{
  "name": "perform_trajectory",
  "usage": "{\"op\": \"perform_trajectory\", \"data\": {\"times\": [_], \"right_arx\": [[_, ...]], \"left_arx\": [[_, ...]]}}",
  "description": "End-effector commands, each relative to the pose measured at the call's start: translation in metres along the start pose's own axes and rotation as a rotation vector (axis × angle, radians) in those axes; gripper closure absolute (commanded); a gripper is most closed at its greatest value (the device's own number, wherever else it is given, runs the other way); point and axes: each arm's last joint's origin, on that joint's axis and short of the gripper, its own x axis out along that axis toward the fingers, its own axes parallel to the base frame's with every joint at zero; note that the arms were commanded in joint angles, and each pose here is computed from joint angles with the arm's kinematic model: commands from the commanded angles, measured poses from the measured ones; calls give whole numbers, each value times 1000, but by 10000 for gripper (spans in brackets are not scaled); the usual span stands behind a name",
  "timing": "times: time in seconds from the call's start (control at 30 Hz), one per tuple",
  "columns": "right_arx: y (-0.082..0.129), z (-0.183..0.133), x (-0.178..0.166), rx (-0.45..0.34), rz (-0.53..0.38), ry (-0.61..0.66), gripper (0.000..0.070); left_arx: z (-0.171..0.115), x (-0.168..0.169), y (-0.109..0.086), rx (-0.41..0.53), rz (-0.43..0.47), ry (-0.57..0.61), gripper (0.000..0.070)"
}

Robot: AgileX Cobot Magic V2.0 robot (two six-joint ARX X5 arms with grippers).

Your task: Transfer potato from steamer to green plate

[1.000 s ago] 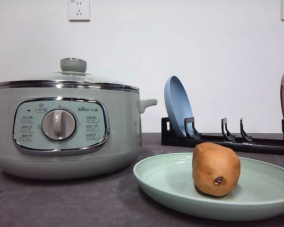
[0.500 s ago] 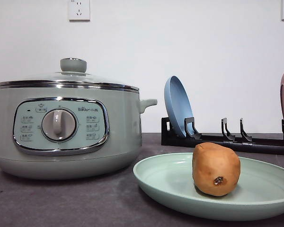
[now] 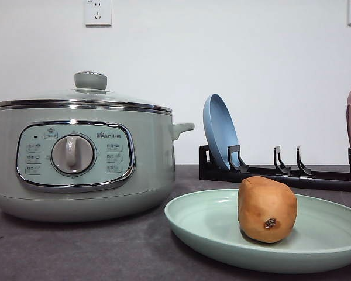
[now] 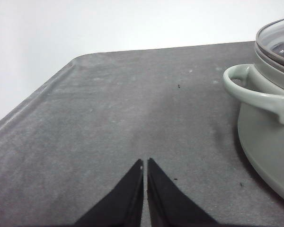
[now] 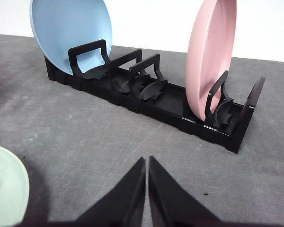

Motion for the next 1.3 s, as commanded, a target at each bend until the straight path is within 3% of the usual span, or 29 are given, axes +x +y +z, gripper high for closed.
{"op": "perform_trajectory", "data": {"times": [0.0, 1.27], "right_arx": [[0, -1, 0, 14, -2, 2, 700], [0, -1, 0, 14, -2, 2, 700]], "left_arx": [[-5, 2, 0, -3, 7, 4, 696], [-5, 2, 0, -3, 7, 4, 696]]}}
